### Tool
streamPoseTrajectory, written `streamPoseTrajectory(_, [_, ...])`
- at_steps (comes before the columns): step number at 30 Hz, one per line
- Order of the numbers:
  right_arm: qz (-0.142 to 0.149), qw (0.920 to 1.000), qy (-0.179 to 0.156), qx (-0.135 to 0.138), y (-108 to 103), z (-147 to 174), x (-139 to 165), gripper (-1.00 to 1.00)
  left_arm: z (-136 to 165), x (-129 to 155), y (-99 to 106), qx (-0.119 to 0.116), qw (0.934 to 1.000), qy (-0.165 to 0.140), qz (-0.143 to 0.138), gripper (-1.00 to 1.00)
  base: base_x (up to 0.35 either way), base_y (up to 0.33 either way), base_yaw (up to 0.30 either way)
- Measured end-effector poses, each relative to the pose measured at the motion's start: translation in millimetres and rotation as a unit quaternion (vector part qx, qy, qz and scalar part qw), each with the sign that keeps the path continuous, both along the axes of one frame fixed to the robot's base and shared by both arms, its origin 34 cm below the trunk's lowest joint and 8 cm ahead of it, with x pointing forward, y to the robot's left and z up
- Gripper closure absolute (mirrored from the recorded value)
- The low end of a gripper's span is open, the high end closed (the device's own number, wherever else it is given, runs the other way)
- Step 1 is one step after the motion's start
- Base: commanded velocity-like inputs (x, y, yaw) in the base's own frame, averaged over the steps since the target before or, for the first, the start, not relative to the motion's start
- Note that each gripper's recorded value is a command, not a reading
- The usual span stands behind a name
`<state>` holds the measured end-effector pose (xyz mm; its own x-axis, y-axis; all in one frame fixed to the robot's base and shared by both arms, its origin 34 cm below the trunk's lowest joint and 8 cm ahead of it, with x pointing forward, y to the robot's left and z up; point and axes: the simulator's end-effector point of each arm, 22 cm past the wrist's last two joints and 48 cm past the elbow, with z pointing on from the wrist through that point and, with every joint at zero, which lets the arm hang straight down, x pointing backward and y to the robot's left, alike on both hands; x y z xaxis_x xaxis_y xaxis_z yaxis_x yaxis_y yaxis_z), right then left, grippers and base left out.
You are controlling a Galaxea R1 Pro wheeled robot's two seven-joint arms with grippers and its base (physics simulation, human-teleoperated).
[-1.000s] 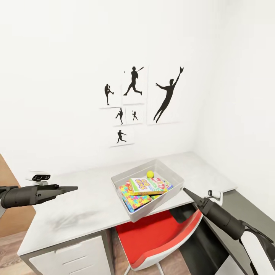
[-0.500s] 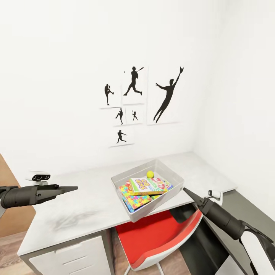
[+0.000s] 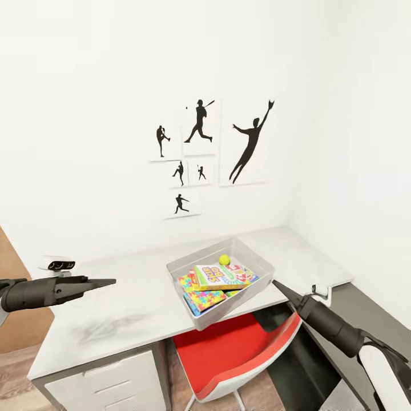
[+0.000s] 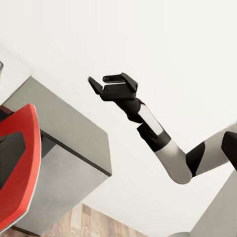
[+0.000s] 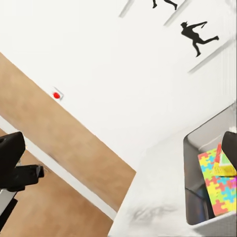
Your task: Put all the toys in the child's room - the three board games (two on the bed and one on the table), the two jigsaw puzzles on the table, and the tennis ball on the table - inside the toy box on the table in the child's room.
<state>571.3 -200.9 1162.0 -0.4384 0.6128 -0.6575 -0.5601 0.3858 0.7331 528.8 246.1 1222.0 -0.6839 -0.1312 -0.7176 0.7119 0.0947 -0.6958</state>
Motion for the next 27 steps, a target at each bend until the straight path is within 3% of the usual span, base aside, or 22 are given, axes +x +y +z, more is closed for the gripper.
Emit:
streamPoseTrajectory(5, [-0.026, 0.9992, 0.023, -0.017, -9.1, -12.0, 9.3, -1.00, -3.6, 2.9, 3.3, -0.002, 1.0000, 0.007, 0.005, -1.00, -0.217, 0.080, 0.000])
streamPoseTrajectory(16, [-0.025, 0.9994, 0.021, -0.012, -7.8, -9.9, 8.4, -1.00, -4.1, 3.1, 4.6, -0.002, 0.9999, 0.009, 0.007, -1.00, -0.070, 0.022, -0.008])
streamPoseTrajectory(27, [-0.025, 0.9995, 0.018, -0.011, -8.1, -6.4, 7.3, -1.00, 0.0, 2.3, 6.1, -0.002, 1.0000, 0.004, 0.009, -1.00, -0.096, 0.168, -0.213])
